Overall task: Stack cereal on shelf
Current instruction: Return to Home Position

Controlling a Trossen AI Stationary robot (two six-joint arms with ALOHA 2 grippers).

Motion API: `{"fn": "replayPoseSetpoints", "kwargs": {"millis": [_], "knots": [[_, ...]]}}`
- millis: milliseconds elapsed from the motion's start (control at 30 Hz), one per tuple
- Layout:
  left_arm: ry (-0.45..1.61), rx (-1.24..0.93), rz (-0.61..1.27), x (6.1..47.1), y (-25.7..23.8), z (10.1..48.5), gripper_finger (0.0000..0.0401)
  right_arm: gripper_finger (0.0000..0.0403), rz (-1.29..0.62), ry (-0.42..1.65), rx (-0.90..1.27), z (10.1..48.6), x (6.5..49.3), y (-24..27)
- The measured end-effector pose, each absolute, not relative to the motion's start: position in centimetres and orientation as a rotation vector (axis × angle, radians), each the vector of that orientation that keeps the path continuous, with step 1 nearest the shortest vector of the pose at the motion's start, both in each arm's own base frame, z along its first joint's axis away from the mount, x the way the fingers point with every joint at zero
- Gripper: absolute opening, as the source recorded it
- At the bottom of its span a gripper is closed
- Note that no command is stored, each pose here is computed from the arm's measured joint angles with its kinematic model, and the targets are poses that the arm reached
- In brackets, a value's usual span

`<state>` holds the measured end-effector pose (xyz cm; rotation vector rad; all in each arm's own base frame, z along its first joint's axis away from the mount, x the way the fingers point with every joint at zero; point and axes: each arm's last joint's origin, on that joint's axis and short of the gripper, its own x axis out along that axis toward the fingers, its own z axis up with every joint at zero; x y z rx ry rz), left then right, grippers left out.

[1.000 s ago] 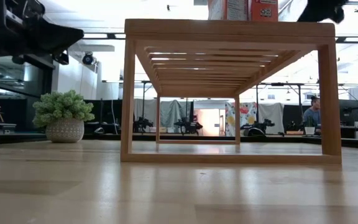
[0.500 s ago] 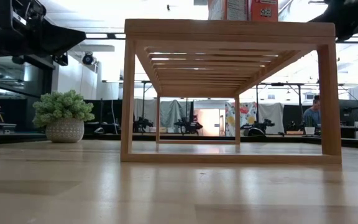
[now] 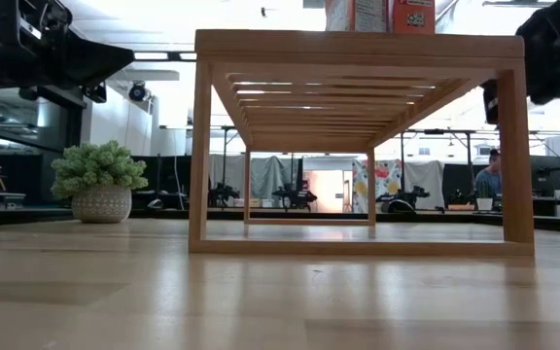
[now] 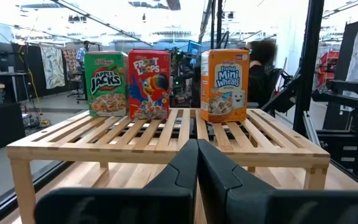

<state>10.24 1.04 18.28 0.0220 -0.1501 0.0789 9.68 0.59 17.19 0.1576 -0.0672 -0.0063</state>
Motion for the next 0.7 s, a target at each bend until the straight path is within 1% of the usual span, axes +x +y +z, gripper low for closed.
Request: {"fn": "replayPoseSetpoints", "kwargs": {"millis": [167, 300, 367, 533, 700], "knots": [[-0.149, 0.022, 0.078, 10.2, 1.0, 18.3, 0.0000, 0.0000, -0.014, -0.029, 0.145, 16.9, 9.8, 0.6], [-0.112, 0.019, 0.077, 10.3, 1.0, 18.0, 0.0000, 0.0000, -0.011, -0.004, 0.010, 16.7, 9.9, 0.6], [-0.096, 0.018, 0.077, 10.3, 1.0, 17.8, 0.0000, 0.0000, -0.011, 0.002, -0.024, 16.7, 10.0, 0.6], [0.022, 0.010, 0.077, 10.0, 1.0, 16.6, 0.0000, 0.0000, -0.011, 0.001, 0.006, 16.7, 10.0, 0.6], [-0.040, 0.012, 0.131, 9.6, 1.0, 17.1, 0.0000, 0.0000, -0.010, 0.002, 0.099, 16.7, 10.0, 0.6]]}}
